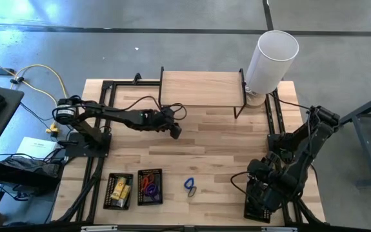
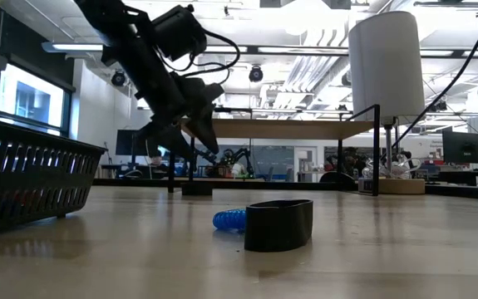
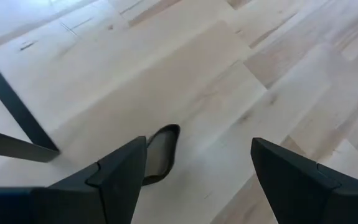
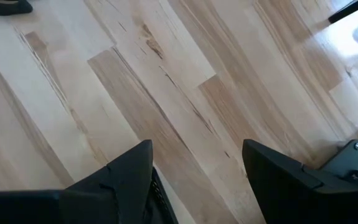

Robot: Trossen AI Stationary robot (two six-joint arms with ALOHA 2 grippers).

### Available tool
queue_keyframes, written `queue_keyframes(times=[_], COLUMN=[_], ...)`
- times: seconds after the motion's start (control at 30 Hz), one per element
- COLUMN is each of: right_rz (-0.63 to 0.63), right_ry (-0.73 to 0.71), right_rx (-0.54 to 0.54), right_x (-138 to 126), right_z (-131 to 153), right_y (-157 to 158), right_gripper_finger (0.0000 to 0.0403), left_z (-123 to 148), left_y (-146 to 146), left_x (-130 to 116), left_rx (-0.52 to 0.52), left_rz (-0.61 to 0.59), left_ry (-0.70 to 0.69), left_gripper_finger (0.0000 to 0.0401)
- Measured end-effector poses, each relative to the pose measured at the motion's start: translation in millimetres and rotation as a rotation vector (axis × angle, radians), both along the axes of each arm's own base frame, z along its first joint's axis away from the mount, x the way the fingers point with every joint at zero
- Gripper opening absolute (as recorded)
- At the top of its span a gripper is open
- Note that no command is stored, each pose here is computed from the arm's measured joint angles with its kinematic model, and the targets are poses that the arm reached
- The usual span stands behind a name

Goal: Pick & Place Office Desk Supplies
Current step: Put the black rubber band into the right black basket

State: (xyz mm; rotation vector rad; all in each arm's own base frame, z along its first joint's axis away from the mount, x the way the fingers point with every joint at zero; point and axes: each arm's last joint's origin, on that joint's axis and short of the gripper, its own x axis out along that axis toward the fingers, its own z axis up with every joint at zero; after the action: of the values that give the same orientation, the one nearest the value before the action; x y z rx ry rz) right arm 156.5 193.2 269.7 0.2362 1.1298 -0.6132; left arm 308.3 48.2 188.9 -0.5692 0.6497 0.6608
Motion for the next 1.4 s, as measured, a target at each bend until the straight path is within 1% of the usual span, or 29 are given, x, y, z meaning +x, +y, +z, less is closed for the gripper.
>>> queue_keyframes(times=[0.2,0.33,0.43,0.57,0.73,1.03,1.3,1.4], right_rz=[0.0,0.0,0.0,0.0,0.0,0.0,0.0,0.0], right_ry=[-0.009,-0.016,-0.019,-0.02,-0.021,-0.022,-0.022,-0.023], right_rx=[0.013,0.022,0.026,0.028,0.029,0.031,0.032,0.033], right_x=[1,2,2,2,2,2,2,2], right_z=[0,0,0,0,0,0,0,0], right_y=[1,2,2,3,3,3,3,3], right_gripper_finger=[0.0238,0.0238,0.0238,0.0238,0.0238,0.0238,0.0238,0.0238], left_z=[-4,-11,-19,-22,-29,-56,-58,-58], left_y=[-2,-6,-9,-11,-11,-12,-12,-12], left_x=[2,5,5,7,11,14,15,15], left_rx=[0.006,-0.035,0.0,0.065,0.056,0.055,0.052,0.048], left_rz=[-0.005,0.037,0.065,0.096,0.089,0.082,0.081,0.079], left_ry=[0.01,0.01,0.047,0.054,0.057,0.148,0.151,0.154], left_gripper_finger=[0.028,0.028,0.028,0.028,0.028,0.028,0.028,0.0269])
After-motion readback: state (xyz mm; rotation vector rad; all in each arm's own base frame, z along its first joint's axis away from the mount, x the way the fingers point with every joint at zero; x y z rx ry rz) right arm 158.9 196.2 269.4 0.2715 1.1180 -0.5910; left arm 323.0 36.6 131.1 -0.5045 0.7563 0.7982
